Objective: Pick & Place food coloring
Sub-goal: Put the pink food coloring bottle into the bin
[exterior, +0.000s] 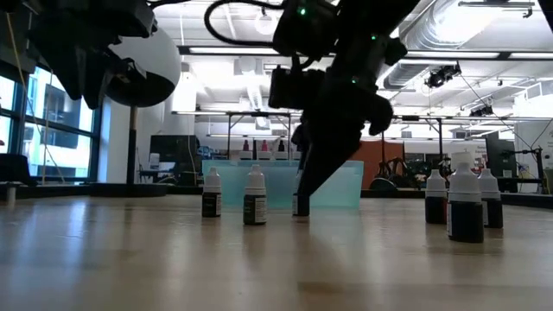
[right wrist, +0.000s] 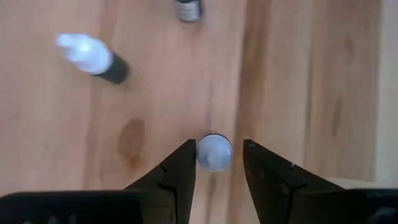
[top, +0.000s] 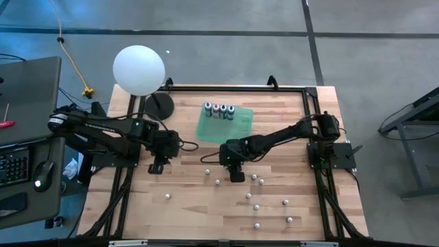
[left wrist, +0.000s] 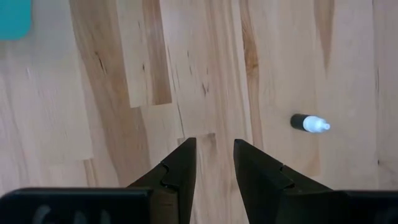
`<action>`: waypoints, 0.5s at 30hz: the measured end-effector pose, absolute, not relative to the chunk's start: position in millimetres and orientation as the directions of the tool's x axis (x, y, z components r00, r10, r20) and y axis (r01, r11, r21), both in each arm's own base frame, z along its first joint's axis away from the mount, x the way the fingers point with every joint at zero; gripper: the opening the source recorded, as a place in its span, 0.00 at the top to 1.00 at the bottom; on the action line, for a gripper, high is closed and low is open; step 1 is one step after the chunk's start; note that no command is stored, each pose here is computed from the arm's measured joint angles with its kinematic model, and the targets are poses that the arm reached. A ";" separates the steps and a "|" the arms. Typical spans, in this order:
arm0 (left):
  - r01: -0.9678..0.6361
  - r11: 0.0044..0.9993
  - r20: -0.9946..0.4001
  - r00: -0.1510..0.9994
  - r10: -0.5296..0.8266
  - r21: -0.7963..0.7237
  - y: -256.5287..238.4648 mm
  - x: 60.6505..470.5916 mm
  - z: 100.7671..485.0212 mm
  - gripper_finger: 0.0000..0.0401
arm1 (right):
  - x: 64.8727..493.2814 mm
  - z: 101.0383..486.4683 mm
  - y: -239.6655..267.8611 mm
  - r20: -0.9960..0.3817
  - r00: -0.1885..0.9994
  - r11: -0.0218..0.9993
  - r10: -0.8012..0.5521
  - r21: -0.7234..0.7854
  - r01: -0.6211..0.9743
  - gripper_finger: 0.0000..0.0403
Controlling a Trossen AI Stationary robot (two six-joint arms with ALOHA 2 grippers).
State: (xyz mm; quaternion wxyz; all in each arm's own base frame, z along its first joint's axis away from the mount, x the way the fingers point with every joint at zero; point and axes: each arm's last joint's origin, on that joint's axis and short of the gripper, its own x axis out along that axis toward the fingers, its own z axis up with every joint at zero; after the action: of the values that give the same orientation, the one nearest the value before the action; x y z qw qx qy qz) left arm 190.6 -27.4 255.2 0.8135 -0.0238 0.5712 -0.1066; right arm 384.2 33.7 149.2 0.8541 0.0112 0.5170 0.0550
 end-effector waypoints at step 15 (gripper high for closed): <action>0.158 0.975 -0.929 0.313 -0.199 -0.156 -27.2 189.6 254.7 0.74 | 380.5 180.2 1.2 -0.836 0.541 0.988 0.087 0.142 0.062 0.86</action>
State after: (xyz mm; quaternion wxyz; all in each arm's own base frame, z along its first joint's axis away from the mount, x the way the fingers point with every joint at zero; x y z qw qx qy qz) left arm 189.6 -27.2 254.7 0.8102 -0.0177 0.5754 -0.1102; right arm 380.5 1.2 180.2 0.8745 0.0775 0.4788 0.0072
